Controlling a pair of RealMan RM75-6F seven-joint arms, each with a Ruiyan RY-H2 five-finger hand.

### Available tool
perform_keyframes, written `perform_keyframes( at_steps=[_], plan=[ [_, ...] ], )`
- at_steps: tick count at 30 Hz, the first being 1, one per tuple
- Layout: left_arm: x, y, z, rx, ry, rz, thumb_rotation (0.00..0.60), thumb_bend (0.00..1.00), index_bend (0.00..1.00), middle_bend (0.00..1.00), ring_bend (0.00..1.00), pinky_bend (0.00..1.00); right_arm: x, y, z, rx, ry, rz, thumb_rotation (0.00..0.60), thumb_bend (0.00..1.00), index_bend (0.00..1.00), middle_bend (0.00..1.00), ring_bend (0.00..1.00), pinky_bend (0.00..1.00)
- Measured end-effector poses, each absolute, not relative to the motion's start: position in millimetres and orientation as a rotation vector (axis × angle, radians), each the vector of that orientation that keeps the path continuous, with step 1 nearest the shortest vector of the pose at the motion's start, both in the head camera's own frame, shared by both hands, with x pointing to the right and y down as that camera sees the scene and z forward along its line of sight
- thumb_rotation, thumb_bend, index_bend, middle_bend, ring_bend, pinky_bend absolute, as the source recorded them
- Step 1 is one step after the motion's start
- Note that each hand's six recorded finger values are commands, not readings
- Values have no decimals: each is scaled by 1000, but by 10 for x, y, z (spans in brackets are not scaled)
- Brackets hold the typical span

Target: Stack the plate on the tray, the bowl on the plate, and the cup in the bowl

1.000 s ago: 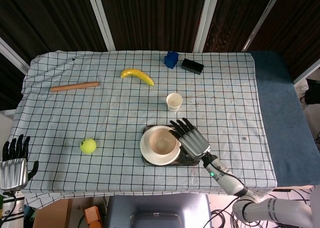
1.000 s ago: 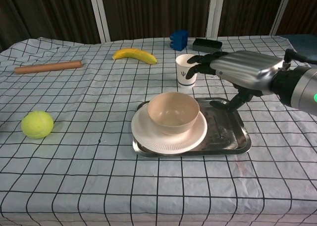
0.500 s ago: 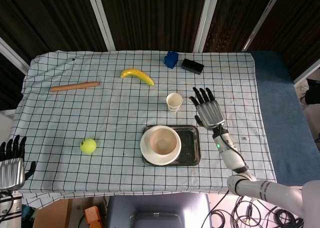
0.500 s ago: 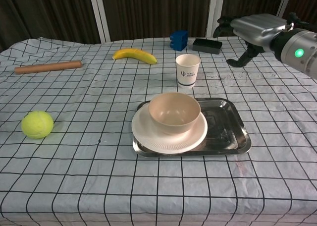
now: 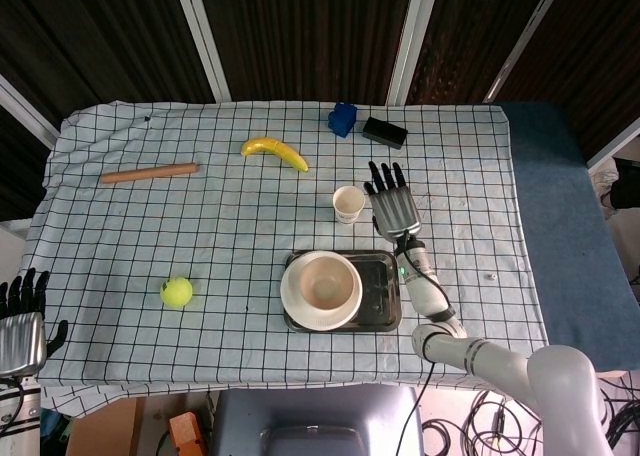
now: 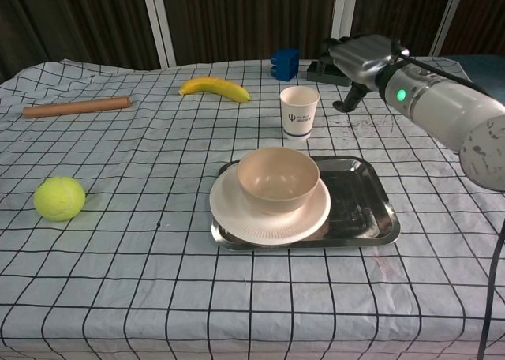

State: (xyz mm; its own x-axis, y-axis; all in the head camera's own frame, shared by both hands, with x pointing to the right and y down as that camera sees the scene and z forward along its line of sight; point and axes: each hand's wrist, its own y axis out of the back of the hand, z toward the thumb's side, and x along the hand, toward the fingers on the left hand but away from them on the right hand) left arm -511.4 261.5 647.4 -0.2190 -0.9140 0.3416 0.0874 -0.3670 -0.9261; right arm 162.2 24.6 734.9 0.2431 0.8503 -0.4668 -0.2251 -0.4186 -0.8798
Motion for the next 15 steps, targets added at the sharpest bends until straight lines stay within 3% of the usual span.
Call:
perform_keyframes(
  at_steps=[9,15],
  plan=[
    [-5145,2616,6476,-1266,1067,-1696,600,332,0,0,0,0,1366,338,7563,-1562,-568,1374,600,275,412,0,0,0],
    [-5156,2619,6464,-1265,1071,-1694,600,333,0,0,0,0,1301,358,7652,-1557,-556,1384,600,346,535,0,0,0]
  ],
)
